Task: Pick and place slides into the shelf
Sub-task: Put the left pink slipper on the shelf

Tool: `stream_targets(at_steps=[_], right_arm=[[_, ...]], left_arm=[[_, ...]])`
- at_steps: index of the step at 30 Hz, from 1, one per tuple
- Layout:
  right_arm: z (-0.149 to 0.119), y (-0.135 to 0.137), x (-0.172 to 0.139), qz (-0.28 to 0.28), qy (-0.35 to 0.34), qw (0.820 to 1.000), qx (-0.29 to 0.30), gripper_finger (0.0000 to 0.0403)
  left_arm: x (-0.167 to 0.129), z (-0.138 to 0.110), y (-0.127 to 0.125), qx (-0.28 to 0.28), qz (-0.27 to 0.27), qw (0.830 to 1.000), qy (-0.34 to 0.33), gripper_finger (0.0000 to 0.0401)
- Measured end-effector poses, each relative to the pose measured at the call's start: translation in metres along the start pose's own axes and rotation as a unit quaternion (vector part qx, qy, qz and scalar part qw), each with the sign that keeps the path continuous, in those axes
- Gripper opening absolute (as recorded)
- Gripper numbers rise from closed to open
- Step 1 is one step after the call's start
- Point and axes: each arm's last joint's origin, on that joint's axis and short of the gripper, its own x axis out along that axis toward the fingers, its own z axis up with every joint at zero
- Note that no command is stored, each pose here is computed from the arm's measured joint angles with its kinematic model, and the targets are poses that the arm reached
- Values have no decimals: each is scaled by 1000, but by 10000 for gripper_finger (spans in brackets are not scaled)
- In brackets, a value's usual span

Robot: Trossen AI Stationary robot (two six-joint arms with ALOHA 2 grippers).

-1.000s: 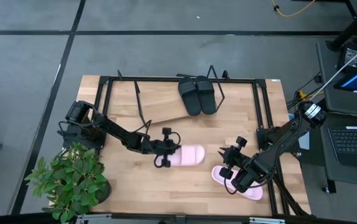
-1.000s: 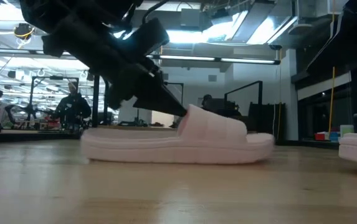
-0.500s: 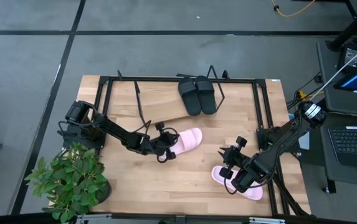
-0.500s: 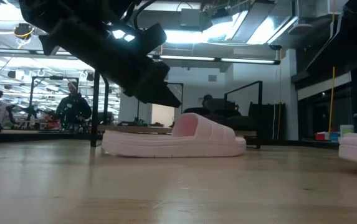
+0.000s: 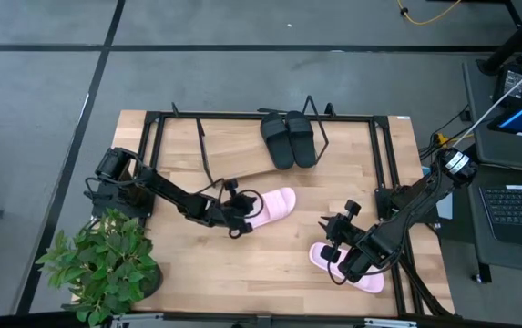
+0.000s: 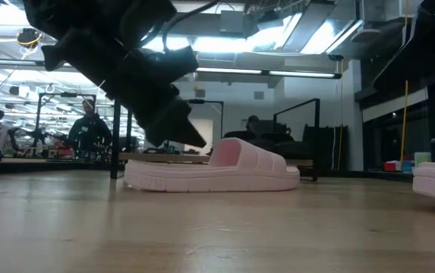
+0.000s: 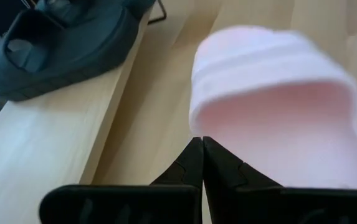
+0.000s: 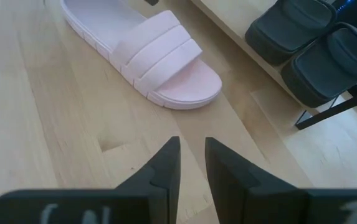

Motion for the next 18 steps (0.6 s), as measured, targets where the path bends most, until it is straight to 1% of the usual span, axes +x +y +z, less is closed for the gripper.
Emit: stream_targets(at_steps=[5,9,11,13,18], right_arm=[[0,0,0,0,0,1000,0,76],[0,0,0,0,0,1000,0,76],[0,0,0,0,0,1000,0,76],[0,0,0,0,0,1000,0,76],[0,0,0,1,0,1000,1,76]], left_arm=[[0,-5,1,18,5,1000,19,0],[0,-9,3,40,30,998,36,0],[-1,-14,4,57,34,996,53,0],[-1,-17,5,65,29,995,69,0],[-2,-21,4,37,-10,995,95,0]])
